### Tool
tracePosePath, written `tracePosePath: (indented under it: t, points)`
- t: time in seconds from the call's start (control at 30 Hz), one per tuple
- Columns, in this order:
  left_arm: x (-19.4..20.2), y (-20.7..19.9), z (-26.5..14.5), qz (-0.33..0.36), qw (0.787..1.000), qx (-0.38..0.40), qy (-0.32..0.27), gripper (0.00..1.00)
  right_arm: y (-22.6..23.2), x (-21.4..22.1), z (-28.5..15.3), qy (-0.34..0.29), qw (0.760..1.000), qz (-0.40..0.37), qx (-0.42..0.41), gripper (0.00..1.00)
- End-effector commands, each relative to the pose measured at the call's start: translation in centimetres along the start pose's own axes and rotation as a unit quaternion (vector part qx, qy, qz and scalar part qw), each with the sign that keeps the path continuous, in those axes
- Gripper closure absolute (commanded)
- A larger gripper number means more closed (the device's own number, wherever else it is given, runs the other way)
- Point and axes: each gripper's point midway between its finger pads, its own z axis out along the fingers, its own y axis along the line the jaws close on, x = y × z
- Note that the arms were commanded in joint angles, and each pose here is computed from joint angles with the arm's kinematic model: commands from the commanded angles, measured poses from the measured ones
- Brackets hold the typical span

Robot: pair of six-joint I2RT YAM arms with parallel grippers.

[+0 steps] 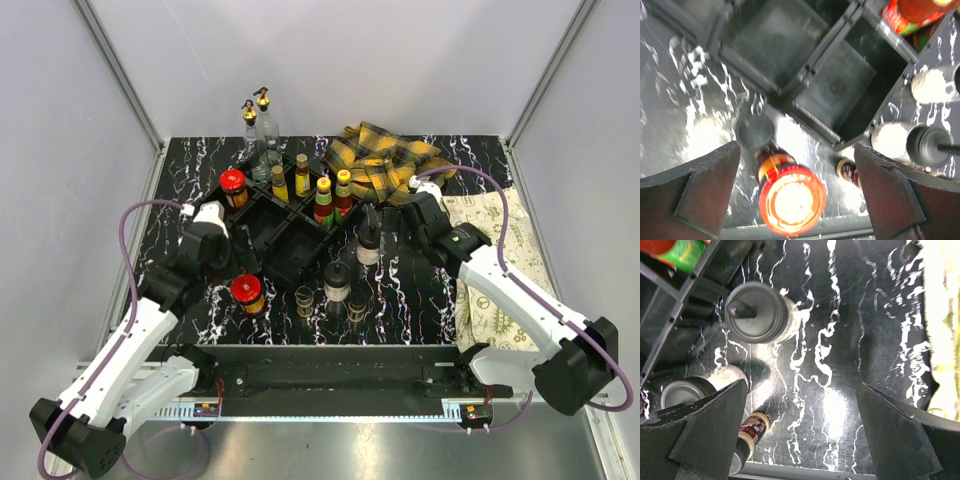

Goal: Organize the condiment bottles
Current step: Pick up the bottle from the center of the board.

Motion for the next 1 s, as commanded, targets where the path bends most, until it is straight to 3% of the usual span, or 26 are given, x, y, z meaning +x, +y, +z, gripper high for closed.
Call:
tracePosePath:
  t: [0.0,0.47,0.97]
  points:
    - [2.0,0.0,0.3,-0.039,0.999,0.003,0.005,0.01,-1.3,-2.0,-1.2,-0.043,0.999,0.007,0.013,0.0]
    - [6.6,0.4,0.8,0.01,0.997,-0.034,0.066,0.01,-1.5,-1.8,-1.1,-0.038,0.999,0.026,0.013,0.0]
    - [8.3,0.9,1.4,0.032,0.993,-0.083,0.078,0.09,-1.7,-1.2,-1.0,-0.031,0.999,0.026,0.01,0.0]
